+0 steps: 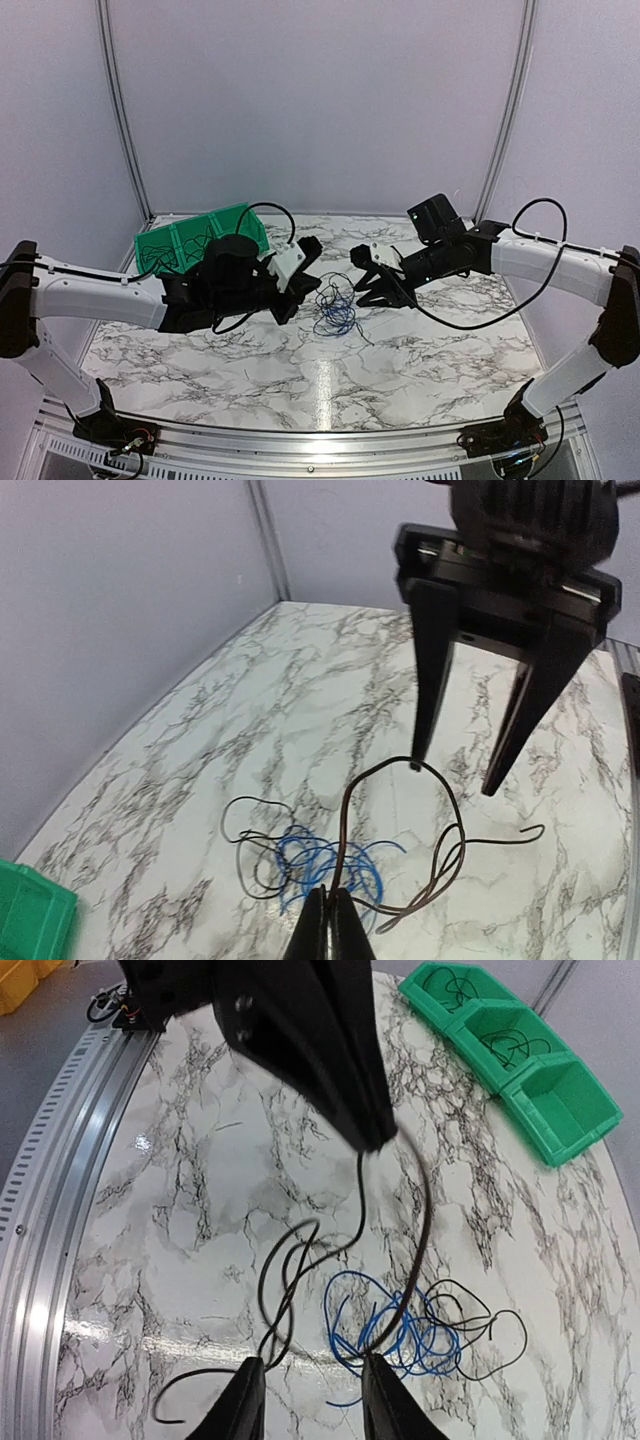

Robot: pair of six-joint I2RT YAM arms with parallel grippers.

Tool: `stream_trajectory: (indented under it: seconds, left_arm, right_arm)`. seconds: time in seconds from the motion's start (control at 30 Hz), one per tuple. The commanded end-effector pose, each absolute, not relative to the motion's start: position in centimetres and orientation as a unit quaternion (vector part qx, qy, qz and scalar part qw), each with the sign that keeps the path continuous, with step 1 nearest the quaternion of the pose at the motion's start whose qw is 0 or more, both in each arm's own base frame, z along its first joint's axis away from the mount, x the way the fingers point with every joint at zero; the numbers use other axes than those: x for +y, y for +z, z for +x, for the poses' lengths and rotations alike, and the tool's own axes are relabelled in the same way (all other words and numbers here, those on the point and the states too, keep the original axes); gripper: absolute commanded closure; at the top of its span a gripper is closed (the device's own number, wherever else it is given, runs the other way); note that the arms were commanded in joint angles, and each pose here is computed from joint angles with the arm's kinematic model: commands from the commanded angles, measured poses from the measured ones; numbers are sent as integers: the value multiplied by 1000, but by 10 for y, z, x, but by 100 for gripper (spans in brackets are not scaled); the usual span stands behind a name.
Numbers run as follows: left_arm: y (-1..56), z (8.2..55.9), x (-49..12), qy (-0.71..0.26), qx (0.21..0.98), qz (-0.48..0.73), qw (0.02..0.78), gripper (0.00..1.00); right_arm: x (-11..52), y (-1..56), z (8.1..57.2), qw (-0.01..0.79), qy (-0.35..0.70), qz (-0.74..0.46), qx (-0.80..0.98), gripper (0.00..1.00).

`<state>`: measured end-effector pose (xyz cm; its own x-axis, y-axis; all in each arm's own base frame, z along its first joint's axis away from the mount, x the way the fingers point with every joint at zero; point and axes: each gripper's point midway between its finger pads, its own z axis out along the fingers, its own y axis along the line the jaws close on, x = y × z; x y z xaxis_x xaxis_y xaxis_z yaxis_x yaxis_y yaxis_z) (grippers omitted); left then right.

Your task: Untangle the cables

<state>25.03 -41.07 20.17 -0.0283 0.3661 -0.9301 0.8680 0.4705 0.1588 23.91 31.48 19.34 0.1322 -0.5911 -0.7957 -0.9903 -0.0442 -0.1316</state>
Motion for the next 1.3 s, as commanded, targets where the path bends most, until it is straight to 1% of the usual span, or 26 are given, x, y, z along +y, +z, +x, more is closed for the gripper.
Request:
stream_trajectory:
  seconds: [0.0, 0.17, 0.33, 0.4, 0.53, 0.93, 1.27]
  left_arm:
    - [232, 286, -358, -164, 715, 363, 575, 100]
    - [245, 331, -284, -63, 768, 234, 592, 100]
    - [250, 369, -198, 36, 815, 75, 573, 100]
    - [254, 379, -160, 81, 817, -1, 571, 100]
    - [266, 395, -120, 123, 802, -80, 579, 100]
    - [244, 456, -77, 223, 800, -130, 541, 100]
    - [209, 480, -46, 277, 801, -177, 501, 100]
  right_arm:
    - [296, 190, 264, 371, 257, -641, 621, 65]
    - [287, 180, 287, 385, 216, -620, 649, 64]
    - [280, 159, 299, 374, 176, -622, 665, 64]
    - [279, 155, 301, 370, 173, -622, 668, 64]
    - [281, 150, 300, 364, 168, -626, 669, 64]
    - [282, 144, 299, 358, 157, -632, 669, 63]
    - [281, 131, 300, 340, 151, -637, 675, 63]
